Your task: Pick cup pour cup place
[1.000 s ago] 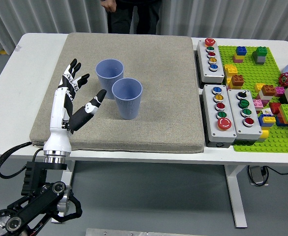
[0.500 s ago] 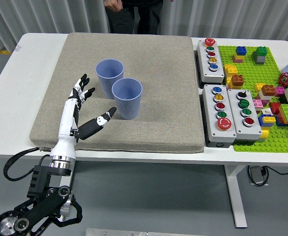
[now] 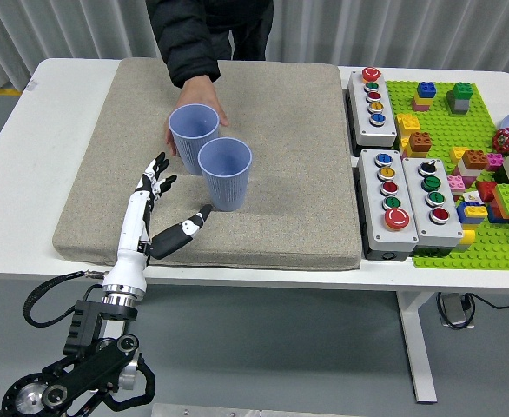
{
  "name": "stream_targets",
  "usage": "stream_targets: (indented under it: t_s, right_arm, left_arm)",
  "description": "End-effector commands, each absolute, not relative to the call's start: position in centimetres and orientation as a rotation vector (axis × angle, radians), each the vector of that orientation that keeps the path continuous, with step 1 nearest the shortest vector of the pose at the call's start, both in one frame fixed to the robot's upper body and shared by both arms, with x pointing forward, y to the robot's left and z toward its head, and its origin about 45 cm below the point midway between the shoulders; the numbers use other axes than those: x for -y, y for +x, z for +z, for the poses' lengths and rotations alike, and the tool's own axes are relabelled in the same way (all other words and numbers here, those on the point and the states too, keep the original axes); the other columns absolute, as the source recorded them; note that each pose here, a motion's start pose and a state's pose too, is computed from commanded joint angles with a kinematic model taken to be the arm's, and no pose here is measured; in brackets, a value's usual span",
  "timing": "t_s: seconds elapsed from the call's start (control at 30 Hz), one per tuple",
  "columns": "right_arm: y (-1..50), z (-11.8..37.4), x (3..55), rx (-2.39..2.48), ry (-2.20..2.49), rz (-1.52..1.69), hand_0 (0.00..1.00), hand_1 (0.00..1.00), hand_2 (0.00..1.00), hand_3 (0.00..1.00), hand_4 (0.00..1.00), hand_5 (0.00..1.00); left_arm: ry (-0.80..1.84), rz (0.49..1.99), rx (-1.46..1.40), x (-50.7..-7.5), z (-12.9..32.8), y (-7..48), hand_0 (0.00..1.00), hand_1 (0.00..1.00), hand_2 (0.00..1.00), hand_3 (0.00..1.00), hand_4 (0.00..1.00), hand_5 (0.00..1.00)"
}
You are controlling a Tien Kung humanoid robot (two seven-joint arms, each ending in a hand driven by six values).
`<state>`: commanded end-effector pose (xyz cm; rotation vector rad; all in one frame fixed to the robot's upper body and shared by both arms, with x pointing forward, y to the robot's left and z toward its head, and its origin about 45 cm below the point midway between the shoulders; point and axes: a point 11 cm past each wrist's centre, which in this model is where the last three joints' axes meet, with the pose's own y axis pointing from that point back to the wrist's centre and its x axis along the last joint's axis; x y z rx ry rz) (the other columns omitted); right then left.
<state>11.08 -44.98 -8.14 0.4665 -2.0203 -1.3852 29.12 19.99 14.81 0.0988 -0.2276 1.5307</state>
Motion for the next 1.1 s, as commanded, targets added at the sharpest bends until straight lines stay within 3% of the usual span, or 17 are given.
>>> stream_targets:
  t_s: [1.1]
  right_arm:
    - [10.3,-8.3,45.0,2.004,0.459,-1.383,0.673,0.616,0.569,0.576,0.002,0.25]
  left_arm:
    - [0.137,1.509,0.209,-19.1,13.7,28.9,0.845,0.866,0.998,0.998,0.865,0.232]
